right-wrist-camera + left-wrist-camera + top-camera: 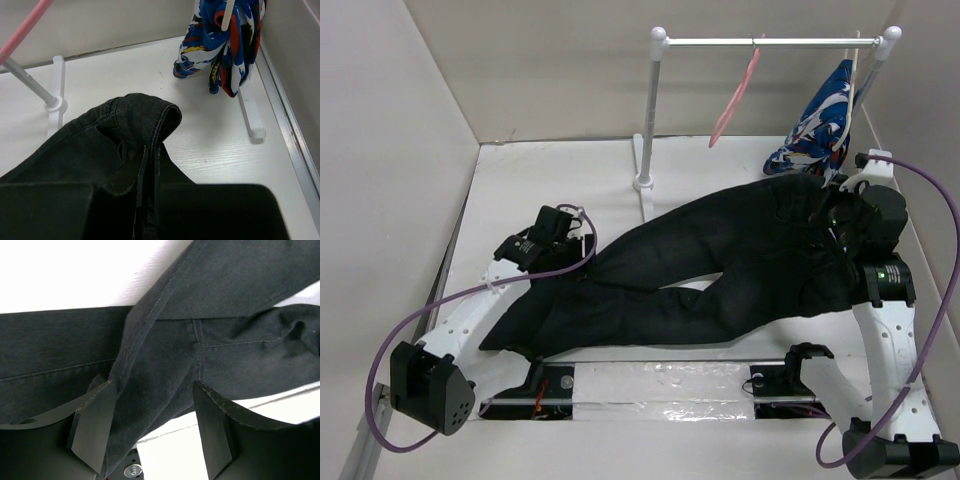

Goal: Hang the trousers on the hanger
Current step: Flatten out the trousers at the center of the board.

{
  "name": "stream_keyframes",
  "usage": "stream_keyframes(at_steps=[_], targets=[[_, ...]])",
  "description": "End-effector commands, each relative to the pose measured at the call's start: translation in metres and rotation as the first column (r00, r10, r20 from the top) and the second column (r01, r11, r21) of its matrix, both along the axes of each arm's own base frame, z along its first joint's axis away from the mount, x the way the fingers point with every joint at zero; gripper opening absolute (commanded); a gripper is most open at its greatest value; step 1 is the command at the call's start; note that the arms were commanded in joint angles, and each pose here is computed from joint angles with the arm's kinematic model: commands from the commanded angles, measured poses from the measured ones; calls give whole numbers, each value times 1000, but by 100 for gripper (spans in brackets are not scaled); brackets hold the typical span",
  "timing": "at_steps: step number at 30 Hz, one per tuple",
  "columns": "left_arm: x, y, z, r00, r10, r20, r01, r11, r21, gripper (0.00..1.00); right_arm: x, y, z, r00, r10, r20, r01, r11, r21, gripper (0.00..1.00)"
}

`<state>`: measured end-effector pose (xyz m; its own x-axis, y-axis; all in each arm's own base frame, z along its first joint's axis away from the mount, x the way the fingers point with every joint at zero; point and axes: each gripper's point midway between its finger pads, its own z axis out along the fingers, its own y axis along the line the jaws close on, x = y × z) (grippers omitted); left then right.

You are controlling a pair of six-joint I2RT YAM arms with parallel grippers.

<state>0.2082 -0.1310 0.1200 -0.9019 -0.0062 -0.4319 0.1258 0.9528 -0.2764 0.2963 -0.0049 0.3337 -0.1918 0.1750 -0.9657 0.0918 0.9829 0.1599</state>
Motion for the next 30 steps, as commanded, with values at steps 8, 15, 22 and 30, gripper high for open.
stream_keyframes(at_steps=[8, 15, 22, 30], targets=[[8, 34, 4, 987, 154, 33, -158, 976, 149, 72, -2, 8, 46, 982, 49, 182, -53, 999, 13, 0], [9, 35, -11, 988, 155, -28, -146, 969, 201, 46, -7, 4, 47, 982, 31, 184, -34, 999, 11, 0], [20, 46, 6, 978, 205, 27, -205, 948, 243, 0, -14, -6, 21, 991, -13, 136, 13, 1000, 2, 0], [127, 57, 126, 835, 346, 428, -463, 862, 207, 0, -10, -18, -36, 995, -96, 41, 95, 995, 24, 0]])
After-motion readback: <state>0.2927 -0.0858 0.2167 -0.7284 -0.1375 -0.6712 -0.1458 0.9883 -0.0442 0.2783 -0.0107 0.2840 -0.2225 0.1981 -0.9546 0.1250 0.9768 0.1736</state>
